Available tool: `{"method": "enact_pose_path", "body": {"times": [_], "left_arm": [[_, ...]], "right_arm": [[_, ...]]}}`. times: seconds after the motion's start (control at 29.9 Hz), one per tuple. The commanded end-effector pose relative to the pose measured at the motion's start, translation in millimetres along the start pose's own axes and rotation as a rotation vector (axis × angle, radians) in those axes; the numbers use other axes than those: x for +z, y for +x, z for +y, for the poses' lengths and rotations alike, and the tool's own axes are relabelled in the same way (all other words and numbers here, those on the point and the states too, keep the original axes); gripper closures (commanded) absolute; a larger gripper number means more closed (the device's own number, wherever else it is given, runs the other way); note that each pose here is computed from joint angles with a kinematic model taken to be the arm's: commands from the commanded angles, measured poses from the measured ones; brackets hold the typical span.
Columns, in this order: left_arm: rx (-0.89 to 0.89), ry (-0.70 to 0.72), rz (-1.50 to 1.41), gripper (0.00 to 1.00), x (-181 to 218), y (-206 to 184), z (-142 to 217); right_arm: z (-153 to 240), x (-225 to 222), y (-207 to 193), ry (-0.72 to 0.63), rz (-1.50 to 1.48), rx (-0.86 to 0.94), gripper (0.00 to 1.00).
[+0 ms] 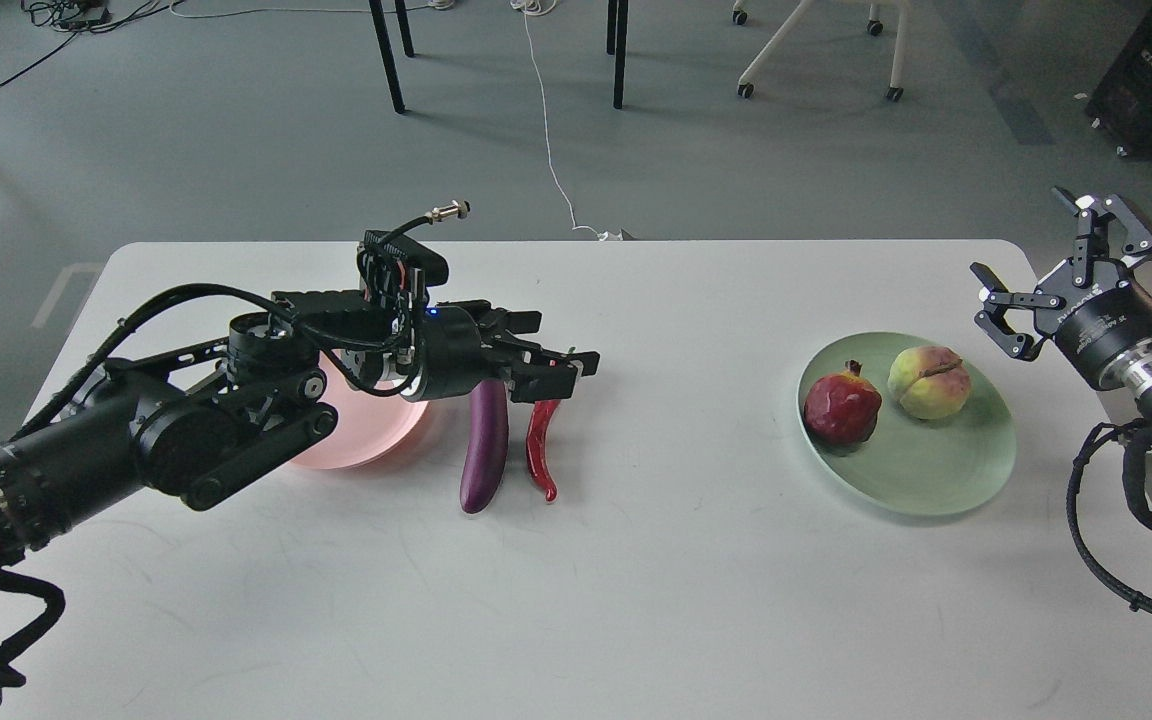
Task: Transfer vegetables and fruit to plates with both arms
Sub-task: 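Reach the left gripper over the red chili pepper and grasp it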
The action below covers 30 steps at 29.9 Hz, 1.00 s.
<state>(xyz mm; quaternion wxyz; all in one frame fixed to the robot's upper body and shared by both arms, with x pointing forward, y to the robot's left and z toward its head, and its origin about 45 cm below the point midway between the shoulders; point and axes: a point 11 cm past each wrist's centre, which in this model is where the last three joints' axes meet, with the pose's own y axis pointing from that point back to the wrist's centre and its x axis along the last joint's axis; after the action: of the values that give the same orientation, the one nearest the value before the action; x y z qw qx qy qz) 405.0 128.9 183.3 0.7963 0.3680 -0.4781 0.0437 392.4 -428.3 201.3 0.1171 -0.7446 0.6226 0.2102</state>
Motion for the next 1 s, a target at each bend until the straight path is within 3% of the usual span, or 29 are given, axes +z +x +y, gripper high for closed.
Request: {"method": "enact_pose_path", "body": {"times": [0.0, 0.47, 0.8, 0.97], "left_arm": [[-0.068, 0.048, -0.097, 0.01, -5.0, 3.7, -15.6], [-0.181, 0.131, -0.143, 0.03, -10.7, -17.2, -50.1], [-0.225, 0.199, -0.189, 0.05, -28.8, -33.9, -49.8], [-0.23, 0.196, -0.177, 0.16, -28.7, -37.4, -49.9]], "right_arm": [[1.3, 0.6, 1.3, -0.004, 0.004, 0.002, 0.02], [2.7, 0.5, 3.2, -0.001, 0.002, 0.007, 0.02], [5.0, -0.4, 5.9, -0.002, 0.006, 0.013, 0.02], [5.9, -2.2, 7.2, 0.0, 0.01, 0.016, 0.02]]}}
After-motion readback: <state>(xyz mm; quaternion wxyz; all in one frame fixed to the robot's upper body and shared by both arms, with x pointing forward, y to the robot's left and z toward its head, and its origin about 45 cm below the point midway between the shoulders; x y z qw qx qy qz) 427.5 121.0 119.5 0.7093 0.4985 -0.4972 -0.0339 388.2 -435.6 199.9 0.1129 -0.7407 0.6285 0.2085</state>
